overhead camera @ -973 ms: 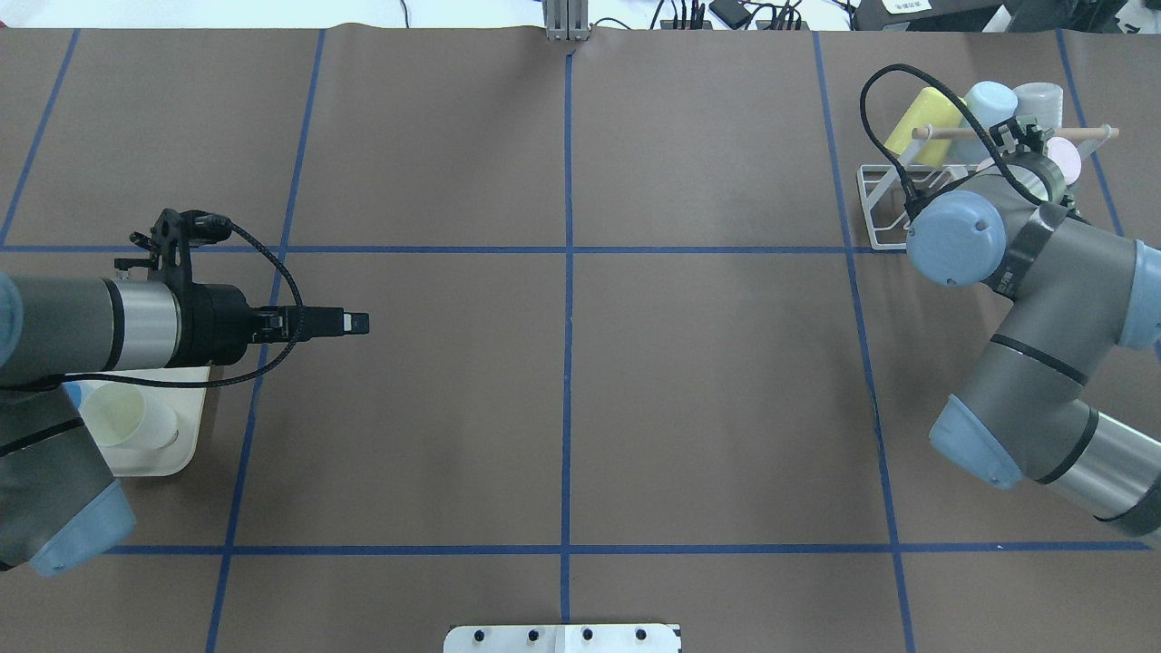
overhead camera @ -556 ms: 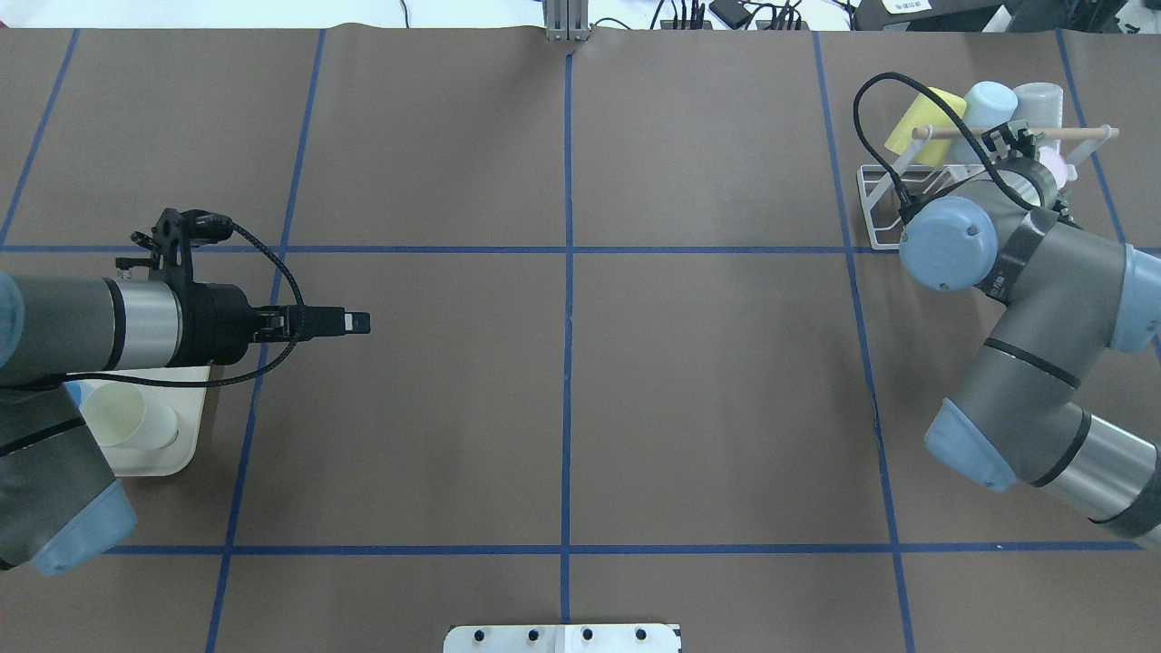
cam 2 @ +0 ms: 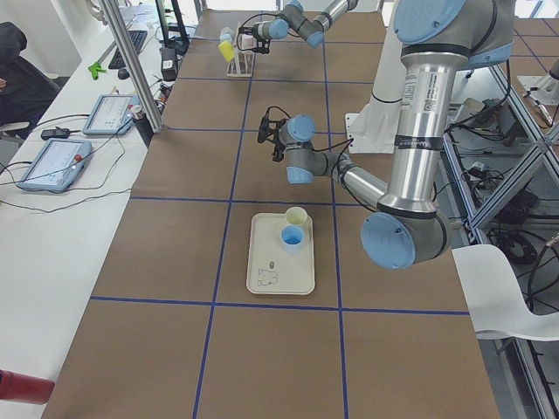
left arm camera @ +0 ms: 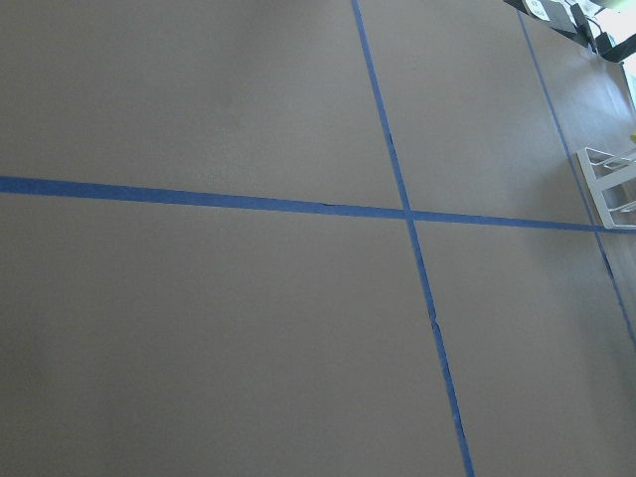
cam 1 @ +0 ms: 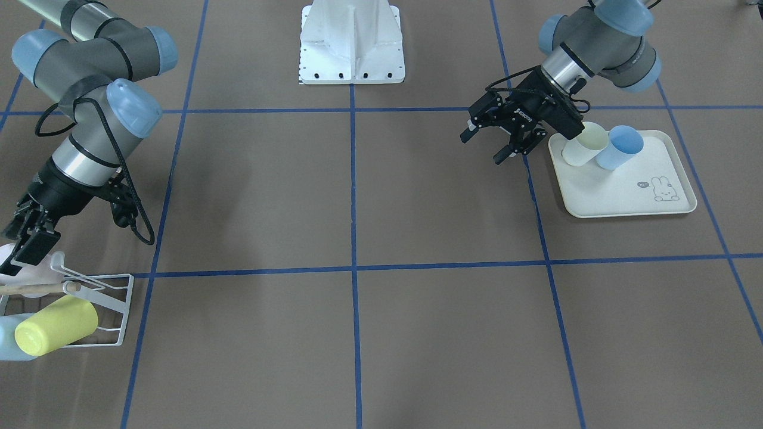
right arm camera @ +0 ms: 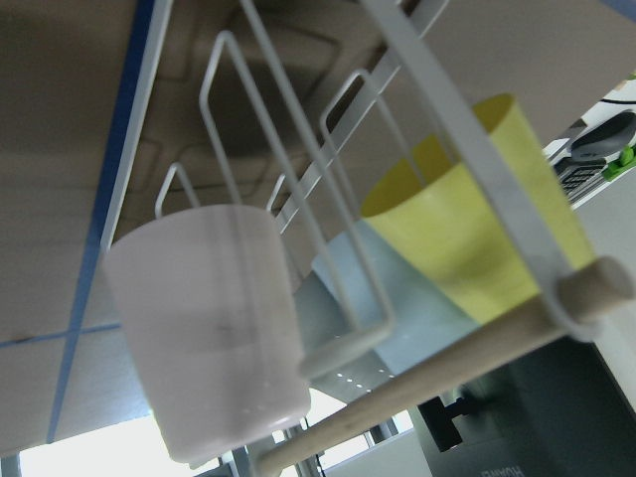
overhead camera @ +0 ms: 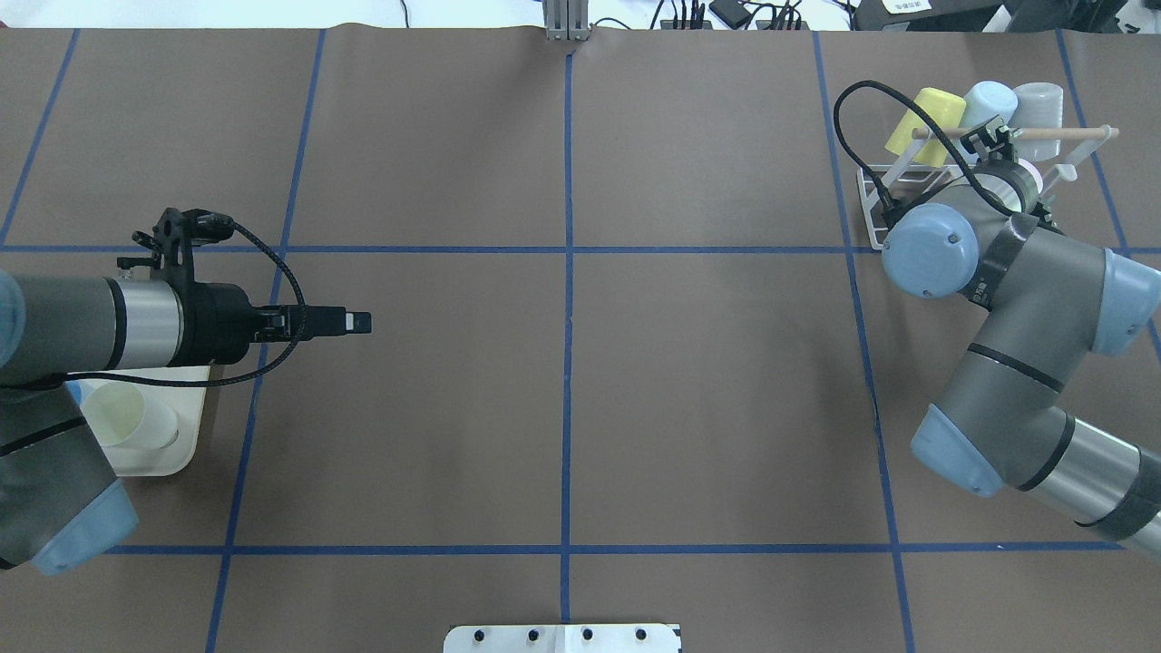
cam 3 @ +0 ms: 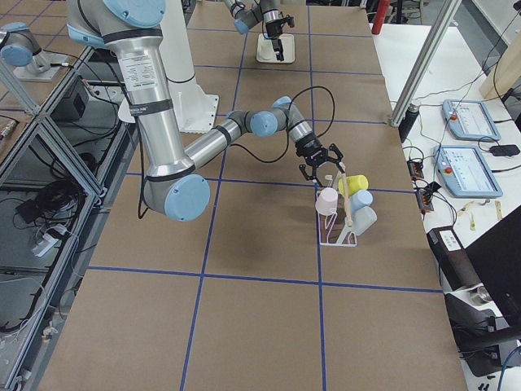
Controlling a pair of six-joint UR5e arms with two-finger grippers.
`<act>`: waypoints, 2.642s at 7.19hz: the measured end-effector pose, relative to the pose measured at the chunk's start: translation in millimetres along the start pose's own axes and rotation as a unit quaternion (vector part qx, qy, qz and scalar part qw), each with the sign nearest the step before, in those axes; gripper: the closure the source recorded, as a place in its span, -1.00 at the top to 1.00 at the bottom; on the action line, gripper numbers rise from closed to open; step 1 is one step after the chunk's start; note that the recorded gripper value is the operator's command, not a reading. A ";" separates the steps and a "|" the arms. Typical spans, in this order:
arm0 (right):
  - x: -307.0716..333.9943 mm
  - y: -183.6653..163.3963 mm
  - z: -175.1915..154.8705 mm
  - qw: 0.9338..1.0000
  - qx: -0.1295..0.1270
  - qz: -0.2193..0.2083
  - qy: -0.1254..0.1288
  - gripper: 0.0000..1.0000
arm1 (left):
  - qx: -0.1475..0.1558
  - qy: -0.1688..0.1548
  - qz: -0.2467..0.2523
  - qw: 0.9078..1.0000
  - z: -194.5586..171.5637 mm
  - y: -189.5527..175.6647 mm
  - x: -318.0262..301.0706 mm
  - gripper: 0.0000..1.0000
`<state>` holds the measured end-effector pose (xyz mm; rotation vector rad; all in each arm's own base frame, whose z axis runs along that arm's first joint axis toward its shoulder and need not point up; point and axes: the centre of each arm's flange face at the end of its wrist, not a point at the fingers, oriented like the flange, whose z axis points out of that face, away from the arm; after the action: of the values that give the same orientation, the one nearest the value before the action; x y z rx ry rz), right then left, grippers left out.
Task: Transfer IKEA cup to right arm and place on rack
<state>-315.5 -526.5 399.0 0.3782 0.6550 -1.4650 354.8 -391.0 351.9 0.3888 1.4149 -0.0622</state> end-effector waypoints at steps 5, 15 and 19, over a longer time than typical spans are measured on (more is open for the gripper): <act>24.7 -40.6 -121.8 0.932 0.214 0.289 -0.036 0.98 | -0.002 -0.079 0.091 0.993 -85.4 -4.8 -91.6 1.00; 32.6 -86.2 -287.5 0.653 0.447 0.579 -0.198 0.99 | -0.007 -0.243 0.175 0.954 -182.9 48.0 -269.9 1.00; 25.2 -93.4 -288.2 0.657 0.444 0.575 -0.202 0.98 | -0.024 -0.214 0.188 0.958 -160.1 65.9 -276.5 -0.99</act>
<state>-458.8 -379.3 174.8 0.9594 -0.7121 -0.4316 175.3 -332.9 618.0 0.5615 0.8975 0.1893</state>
